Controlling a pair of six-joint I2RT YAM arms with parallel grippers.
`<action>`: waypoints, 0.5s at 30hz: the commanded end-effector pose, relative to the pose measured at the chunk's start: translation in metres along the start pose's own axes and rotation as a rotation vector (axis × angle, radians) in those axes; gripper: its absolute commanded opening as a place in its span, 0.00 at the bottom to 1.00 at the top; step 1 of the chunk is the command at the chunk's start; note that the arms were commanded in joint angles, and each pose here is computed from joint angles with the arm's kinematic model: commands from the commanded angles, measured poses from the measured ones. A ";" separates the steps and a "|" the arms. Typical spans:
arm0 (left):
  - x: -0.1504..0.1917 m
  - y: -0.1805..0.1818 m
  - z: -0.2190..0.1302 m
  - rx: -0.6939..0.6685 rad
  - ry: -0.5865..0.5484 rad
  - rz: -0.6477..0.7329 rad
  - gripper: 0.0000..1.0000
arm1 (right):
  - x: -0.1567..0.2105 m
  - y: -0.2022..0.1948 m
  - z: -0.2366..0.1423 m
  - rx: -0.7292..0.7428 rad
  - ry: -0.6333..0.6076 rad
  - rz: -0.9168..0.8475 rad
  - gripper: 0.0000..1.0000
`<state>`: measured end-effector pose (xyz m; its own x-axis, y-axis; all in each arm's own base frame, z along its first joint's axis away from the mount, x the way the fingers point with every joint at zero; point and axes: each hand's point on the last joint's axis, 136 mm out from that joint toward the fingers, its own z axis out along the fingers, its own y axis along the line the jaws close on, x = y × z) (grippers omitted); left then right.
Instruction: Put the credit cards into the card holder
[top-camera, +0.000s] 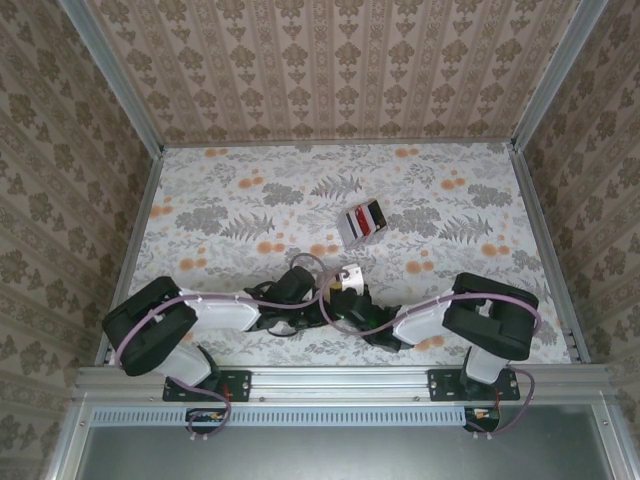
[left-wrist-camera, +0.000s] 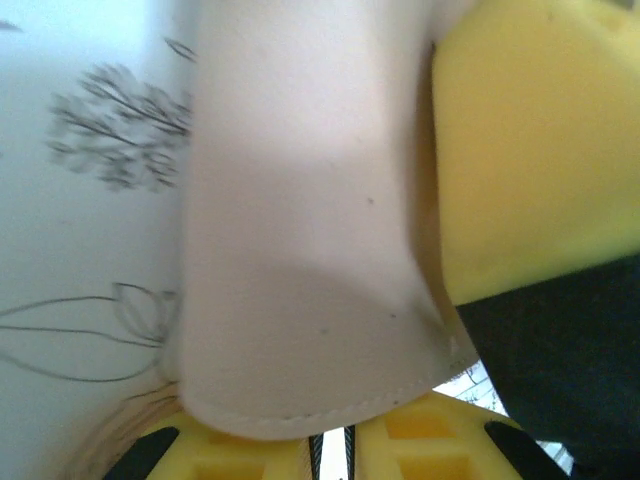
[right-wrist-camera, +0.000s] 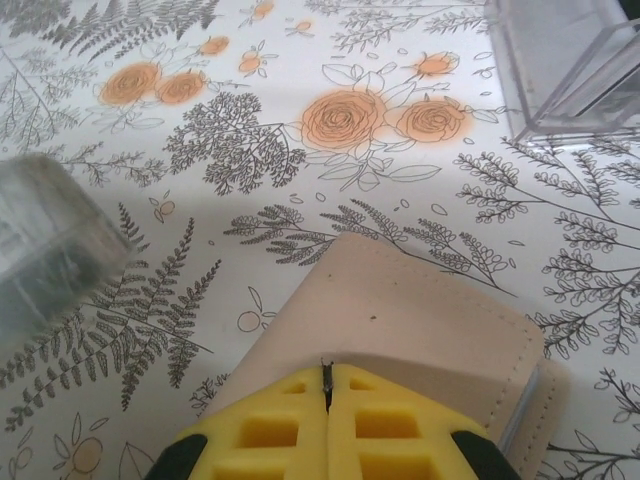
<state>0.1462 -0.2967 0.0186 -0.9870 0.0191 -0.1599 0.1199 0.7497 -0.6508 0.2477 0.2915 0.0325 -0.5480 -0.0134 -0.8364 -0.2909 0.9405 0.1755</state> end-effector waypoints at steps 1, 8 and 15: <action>-0.013 0.032 -0.007 -0.106 -0.093 -0.037 0.17 | 0.155 -0.083 -0.036 0.179 0.490 -0.265 0.00; -0.018 0.030 -0.012 -0.115 -0.100 -0.028 0.17 | 0.178 -0.105 -0.046 0.208 0.494 -0.201 0.00; -0.025 0.027 -0.018 -0.116 -0.111 -0.022 0.17 | 0.181 -0.108 -0.050 0.220 0.521 -0.197 0.00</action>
<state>0.1503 -0.2843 0.0192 -0.9863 -0.0039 -0.1651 0.1029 0.7672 -0.6331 0.2413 0.2859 0.0324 -0.4794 0.2152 -0.8508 -0.1890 0.9214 0.3395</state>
